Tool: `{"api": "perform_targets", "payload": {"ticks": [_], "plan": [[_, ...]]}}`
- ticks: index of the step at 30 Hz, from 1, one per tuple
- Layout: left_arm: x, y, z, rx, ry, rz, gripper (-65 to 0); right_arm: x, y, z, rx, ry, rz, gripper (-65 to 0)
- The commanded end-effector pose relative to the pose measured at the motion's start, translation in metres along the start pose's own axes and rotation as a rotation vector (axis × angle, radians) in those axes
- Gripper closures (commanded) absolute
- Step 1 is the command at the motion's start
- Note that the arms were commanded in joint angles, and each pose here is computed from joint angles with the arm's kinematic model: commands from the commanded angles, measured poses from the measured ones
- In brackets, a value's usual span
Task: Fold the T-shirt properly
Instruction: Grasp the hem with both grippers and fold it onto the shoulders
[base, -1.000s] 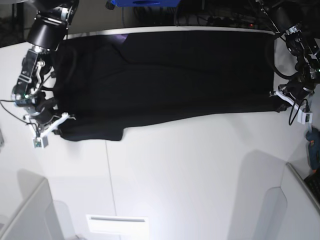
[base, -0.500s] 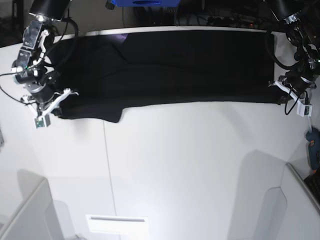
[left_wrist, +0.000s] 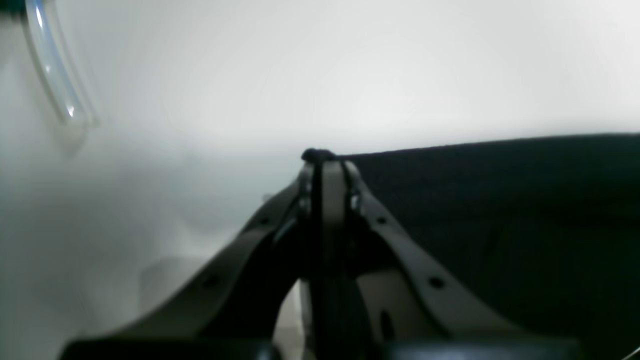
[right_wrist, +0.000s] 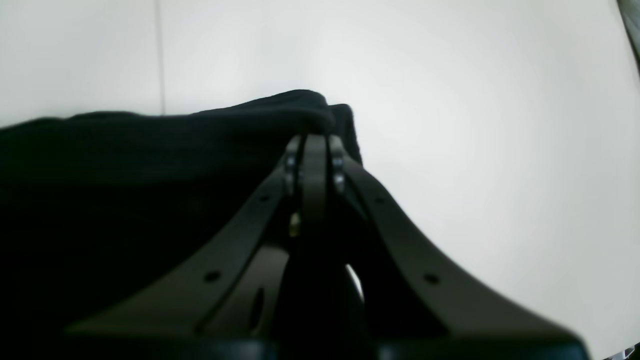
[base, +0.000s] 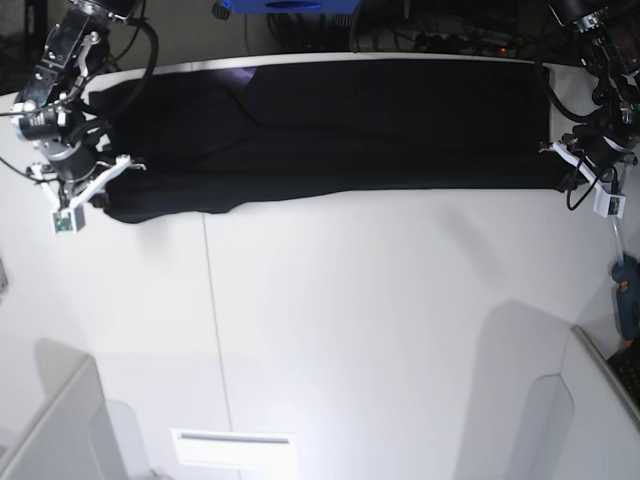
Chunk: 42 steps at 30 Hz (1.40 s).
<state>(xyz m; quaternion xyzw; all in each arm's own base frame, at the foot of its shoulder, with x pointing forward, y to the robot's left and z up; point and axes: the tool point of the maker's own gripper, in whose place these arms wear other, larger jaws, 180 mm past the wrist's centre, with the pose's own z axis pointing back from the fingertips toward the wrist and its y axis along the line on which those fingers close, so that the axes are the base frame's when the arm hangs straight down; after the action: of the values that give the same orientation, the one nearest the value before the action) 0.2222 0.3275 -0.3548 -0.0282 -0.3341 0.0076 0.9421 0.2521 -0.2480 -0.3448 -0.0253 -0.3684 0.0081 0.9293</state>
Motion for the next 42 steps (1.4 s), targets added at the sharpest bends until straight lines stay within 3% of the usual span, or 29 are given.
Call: {"api": "perform_targets", "payload": {"ticks": [1, 9, 22, 32, 42], "plan": [[0.017, 0.003, 0.007, 0.014, -0.042, -0.036, 0.0, 0.01, -0.005, 0.006, -0.017, -0.038, 0.019, 0.0], [0.003, -0.006, 0.023, 0.022, -0.013, -0.098, 0.0, -0.018, 0.0, 0.014, -0.013, 0.015, 0.009, 0.0], [-0.013, -0.005, 0.025, 0.024, 0.033, -0.104, 0.0, -0.046, -0.009, 0.03, 0.013, 0.047, -0.078, 0.0], [-0.041, -0.004, 0.03, 0.024, 0.105, -0.104, 0.0, -0.051, -0.006, 0.029, 0.017, 0.062, -0.086, 0.0], [-0.043, -0.005, 0.03, 0.022, 0.111, -0.102, 0.0, -0.07, -0.007, 0.026, 0.021, 0.11, -0.111, 0.0]]}}
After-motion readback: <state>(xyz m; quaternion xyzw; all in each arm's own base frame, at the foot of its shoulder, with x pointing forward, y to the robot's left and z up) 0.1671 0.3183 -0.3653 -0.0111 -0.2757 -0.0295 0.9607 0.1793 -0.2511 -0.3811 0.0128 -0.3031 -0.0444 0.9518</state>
